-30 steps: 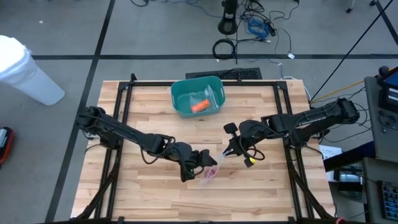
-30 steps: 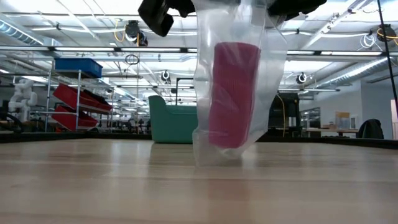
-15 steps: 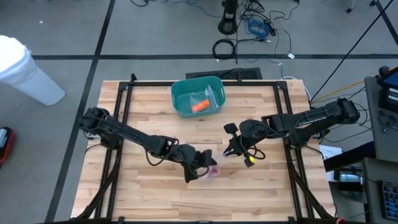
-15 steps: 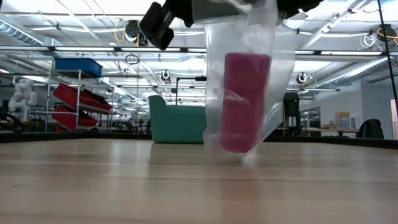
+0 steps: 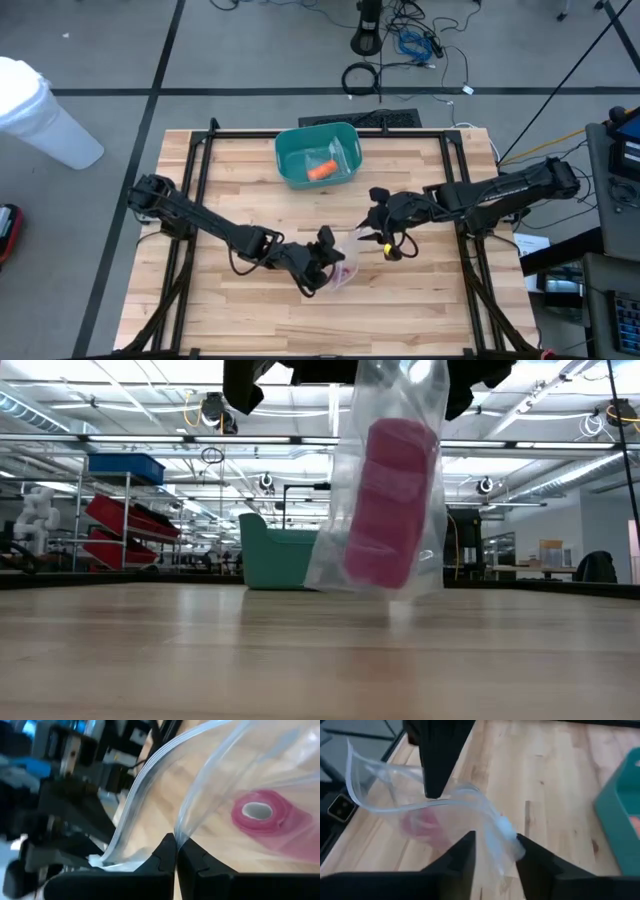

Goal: Roll bandage
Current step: Close the transparent zip bag

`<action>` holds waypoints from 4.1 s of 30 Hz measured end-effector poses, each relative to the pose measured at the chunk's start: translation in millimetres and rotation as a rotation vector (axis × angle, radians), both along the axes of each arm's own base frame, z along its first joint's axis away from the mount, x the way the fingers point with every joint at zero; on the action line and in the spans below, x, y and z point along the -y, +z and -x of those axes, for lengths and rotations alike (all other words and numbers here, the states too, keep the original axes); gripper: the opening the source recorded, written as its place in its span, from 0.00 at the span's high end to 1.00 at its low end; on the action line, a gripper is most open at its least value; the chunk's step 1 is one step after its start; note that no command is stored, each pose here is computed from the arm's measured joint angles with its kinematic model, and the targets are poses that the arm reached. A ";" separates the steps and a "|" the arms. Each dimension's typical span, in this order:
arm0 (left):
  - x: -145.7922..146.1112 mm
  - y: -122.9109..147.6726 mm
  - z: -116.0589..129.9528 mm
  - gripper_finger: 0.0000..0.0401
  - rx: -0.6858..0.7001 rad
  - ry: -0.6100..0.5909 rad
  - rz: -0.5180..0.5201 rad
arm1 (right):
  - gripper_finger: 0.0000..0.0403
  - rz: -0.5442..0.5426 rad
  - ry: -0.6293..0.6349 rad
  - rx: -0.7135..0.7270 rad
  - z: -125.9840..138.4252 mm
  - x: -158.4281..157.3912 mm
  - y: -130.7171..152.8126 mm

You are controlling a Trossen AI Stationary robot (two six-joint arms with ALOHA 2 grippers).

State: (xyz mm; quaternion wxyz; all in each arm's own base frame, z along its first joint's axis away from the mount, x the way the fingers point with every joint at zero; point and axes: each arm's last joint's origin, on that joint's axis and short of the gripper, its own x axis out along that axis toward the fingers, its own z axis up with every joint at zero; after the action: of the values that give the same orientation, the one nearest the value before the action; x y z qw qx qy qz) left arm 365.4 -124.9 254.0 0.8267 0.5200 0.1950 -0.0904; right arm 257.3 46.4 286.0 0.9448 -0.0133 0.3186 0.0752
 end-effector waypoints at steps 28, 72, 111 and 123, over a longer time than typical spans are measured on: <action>-25.6 8.8 -2.0 1.00 0.352 0.731 0.473 | 0.66 -0.035 -0.447 0.334 23.7 -94.3 -35.9; -25.0 23.2 17.7 0.70 0.237 0.673 0.432 | 1.00 0.406 -0.723 0.477 -6.3 -100.8 -58.5; -13.6 11.4 72.6 0.59 0.176 0.577 0.733 | 1.00 0.395 -0.508 0.489 60.9 -122.7 -17.0; -34.8 -0.4 63.5 0.59 0.139 0.485 0.862 | 1.00 0.375 -0.506 0.494 62.3 -124.4 -16.9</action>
State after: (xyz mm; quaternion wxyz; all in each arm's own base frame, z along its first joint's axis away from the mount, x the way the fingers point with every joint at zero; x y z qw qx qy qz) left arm 301.9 -90.1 253.7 0.9746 0.0756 0.1996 0.0672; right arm 195.0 170.9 269.1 0.9629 -0.1242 0.0831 -0.2249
